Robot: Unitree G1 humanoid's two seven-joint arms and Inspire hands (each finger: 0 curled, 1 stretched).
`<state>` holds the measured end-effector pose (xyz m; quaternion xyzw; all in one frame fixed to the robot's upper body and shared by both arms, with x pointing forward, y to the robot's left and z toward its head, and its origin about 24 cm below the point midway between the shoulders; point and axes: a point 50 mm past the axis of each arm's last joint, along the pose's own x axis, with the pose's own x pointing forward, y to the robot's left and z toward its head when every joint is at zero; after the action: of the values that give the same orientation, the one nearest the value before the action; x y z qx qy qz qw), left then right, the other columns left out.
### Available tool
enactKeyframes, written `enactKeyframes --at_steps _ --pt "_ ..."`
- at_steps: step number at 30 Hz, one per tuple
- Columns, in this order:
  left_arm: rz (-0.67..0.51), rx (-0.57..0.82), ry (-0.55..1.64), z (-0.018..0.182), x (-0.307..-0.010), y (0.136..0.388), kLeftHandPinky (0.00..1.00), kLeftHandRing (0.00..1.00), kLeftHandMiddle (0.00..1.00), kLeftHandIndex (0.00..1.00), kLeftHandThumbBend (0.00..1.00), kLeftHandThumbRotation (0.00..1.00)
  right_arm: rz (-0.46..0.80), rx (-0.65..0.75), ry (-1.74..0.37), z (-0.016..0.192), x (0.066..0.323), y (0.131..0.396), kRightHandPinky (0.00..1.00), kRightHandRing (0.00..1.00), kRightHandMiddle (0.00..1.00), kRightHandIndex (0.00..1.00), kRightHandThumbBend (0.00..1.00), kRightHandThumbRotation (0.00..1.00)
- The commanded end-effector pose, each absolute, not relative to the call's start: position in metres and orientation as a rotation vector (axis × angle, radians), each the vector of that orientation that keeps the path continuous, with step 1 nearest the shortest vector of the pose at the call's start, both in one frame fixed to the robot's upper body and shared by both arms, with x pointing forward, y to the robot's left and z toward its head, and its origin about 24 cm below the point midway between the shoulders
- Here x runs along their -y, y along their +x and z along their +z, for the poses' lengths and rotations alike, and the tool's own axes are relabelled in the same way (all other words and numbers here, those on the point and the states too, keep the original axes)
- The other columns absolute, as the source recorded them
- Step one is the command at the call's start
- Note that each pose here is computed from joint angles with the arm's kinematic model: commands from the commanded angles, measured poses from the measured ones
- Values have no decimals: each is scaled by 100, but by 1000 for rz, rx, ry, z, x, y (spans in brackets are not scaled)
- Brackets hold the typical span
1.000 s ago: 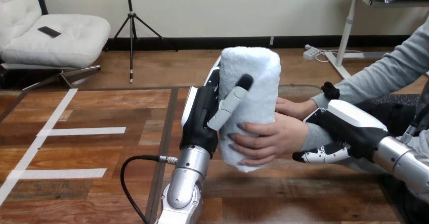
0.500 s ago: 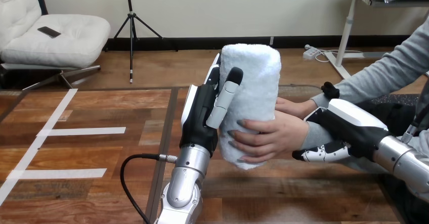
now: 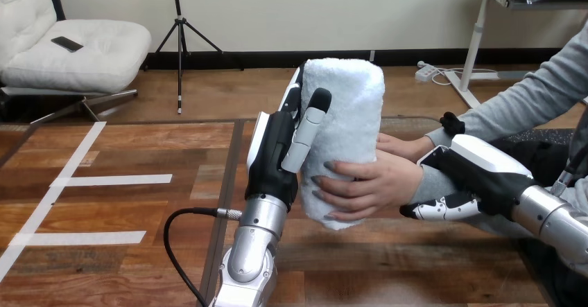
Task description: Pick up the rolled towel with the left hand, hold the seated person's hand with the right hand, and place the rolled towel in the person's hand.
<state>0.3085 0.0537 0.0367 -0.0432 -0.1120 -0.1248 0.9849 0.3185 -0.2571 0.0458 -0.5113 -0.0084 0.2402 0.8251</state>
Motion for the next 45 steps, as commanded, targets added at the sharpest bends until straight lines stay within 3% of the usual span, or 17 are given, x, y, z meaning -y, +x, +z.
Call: enactKeyframes --at_steps 1,23,34,45 --pt "-266 298 -80 53 -50 311 100 100 99 96 92 93 468 133 -1041 67 244 332 30 32 36 38 60 45" --pt "-247 305 -80 55 -53 312 100 100 99 96 94 93 503 59 -1063 68 247 335 54 59 62 63 69 69" --pt "-249 307 -82 56 -54 313 100 100 99 96 91 93 517 17 -1105 66 249 335 64 72 75 77 87 94" --pt "-247 311 -77 57 -54 313 100 100 99 96 92 94 532 -11 -1107 65 250 335 68 79 81 84 99 100"
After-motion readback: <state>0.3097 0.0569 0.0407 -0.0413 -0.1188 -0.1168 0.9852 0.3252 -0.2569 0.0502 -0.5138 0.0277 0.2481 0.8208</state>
